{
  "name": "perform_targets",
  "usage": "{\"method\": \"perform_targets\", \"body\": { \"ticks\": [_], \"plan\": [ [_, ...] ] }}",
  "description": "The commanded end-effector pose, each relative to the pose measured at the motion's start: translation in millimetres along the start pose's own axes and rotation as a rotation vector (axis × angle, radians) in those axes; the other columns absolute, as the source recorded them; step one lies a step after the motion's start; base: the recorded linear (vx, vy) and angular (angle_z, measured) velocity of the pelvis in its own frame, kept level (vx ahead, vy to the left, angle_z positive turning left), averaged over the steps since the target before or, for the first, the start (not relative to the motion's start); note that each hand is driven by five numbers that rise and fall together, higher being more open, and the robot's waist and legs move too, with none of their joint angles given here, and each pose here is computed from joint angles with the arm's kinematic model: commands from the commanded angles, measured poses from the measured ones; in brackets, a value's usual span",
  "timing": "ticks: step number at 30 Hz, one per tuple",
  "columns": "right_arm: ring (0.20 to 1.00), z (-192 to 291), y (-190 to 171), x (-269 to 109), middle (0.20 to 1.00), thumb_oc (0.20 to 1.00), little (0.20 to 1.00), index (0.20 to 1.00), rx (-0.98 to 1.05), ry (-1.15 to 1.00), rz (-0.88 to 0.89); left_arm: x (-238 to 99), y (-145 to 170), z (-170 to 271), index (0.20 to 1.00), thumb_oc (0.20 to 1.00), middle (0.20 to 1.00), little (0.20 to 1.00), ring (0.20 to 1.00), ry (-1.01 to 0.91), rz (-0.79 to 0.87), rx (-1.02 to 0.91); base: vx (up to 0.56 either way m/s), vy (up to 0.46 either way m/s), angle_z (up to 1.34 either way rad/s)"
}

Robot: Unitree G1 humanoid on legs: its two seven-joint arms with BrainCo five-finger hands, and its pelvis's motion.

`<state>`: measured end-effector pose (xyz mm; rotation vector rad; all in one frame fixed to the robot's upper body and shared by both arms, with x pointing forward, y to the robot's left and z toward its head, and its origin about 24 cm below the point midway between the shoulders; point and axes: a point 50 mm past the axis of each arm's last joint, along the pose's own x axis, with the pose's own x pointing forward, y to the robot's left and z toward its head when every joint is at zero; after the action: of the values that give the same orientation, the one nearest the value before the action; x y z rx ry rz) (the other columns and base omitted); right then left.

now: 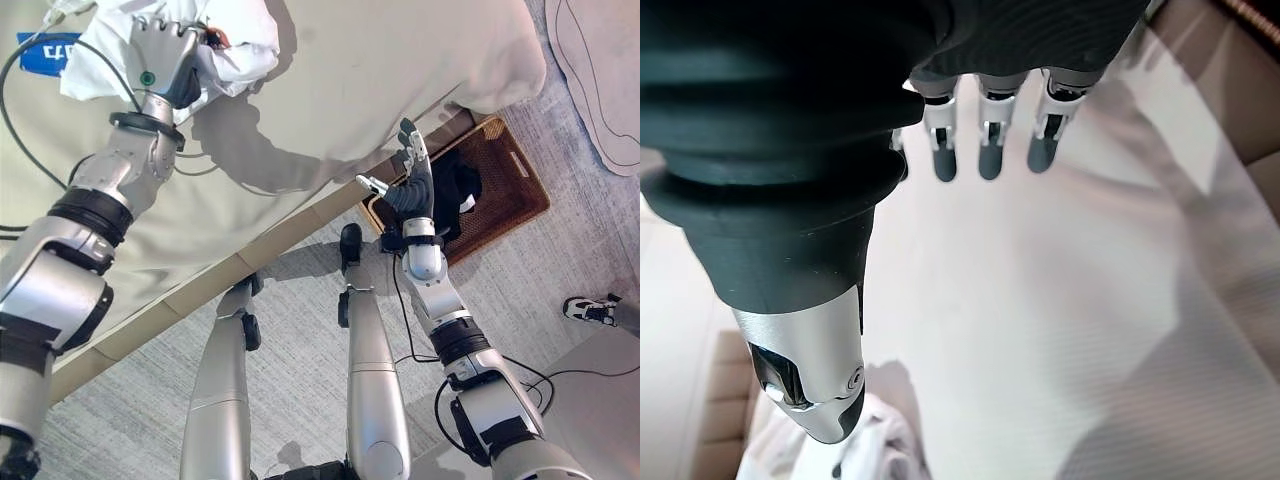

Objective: Pick up clothes into the bucket

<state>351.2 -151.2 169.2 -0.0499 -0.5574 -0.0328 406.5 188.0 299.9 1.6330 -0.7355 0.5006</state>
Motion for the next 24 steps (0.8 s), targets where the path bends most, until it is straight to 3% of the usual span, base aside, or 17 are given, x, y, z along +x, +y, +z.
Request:
{"method": "perform_targets", "body": {
  "ticks": [1,7,24],
  "plan": [
    [1.0,12,-8,-4,1.0,1.0,1.0,1.0,0.05,-0.086,-0.023,-29,-22,-39,0.2,0.2,0.2,0.2,0.2,0.123,-0.122,0.062,0.0,0.0,0.0],
    [1.0,2,-12,-13,1.0,1.0,1.0,1.0,0.027,-0.042,-0.042,-54,-42,-11,0.2,0.2,0.2,0.2,0.2,0.081,-0.121,-0.143,0.01,0.004,0.02],
    [1.0,-16,-36,-29,1.0,1.0,1.0,1.0,-0.123,0.052,-0.074,-132,-30,54,0.2,0.2,0.2,0.2,0.2,-0.072,-0.065,-0.806,0.06,-0.015,0.11]
  ]
}}
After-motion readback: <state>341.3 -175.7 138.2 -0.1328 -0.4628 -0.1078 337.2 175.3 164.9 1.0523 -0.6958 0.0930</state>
